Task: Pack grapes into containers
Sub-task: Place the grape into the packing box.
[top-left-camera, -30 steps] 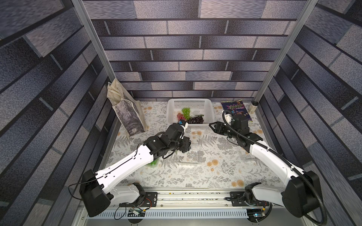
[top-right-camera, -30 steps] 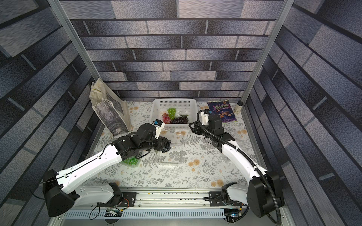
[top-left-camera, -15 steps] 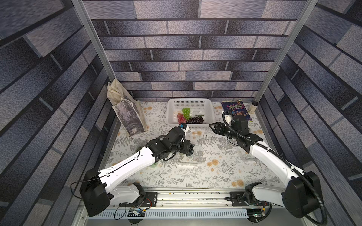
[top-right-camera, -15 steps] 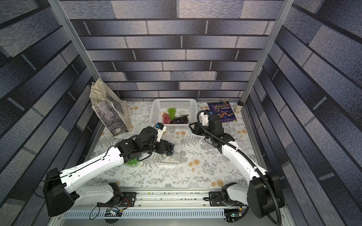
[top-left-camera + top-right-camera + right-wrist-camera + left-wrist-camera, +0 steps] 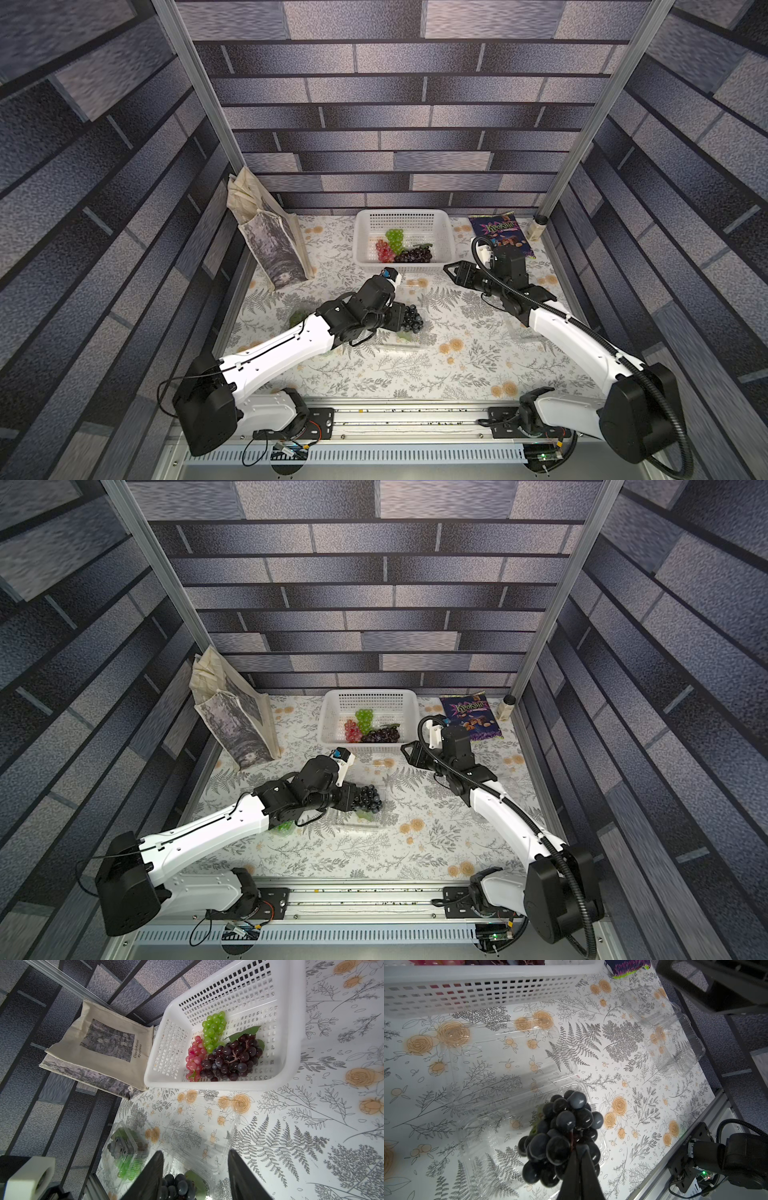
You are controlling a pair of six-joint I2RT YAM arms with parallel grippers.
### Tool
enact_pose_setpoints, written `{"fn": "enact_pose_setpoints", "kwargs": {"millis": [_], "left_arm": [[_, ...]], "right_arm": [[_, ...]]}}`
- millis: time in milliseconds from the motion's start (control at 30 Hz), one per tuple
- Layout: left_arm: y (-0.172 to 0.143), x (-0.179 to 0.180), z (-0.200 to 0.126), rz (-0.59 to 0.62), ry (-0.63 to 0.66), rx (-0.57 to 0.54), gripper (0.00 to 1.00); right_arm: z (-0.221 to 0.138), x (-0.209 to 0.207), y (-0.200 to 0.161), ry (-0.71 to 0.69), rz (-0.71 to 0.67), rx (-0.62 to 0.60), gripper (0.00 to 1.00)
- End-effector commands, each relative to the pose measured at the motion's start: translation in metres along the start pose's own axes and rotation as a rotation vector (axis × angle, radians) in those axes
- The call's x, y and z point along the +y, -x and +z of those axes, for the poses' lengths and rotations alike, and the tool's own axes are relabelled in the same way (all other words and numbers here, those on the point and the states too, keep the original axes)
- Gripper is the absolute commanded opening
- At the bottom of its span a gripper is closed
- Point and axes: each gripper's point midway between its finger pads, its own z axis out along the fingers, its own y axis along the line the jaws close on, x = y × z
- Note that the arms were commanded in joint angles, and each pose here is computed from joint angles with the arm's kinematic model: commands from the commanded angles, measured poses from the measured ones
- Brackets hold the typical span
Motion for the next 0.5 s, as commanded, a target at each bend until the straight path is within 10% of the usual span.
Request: {"fn": "enact_pose_setpoints", "kwargs": {"millis": [0, 167, 467], "left_arm": [[-0.009, 0.001, 0.009, -0.025, -0.014, 0.011, 0.03], [-0.026, 0.01, 0.022, -0.055, -0.006, 0.045, 0.1], [-0.021, 0.01, 0.017, -0.059, -0.006, 0.018, 0.53]], "right_arm": [[-0.002, 0.008, 0.001, 0.03, -0.008, -0.012, 0.52], [-0.001, 0.008, 0.001, 0.035, -0.003, -0.012, 0.52], [0.001, 0.011, -0.004, 0.046, -0.012, 0.003, 0.53]]}}
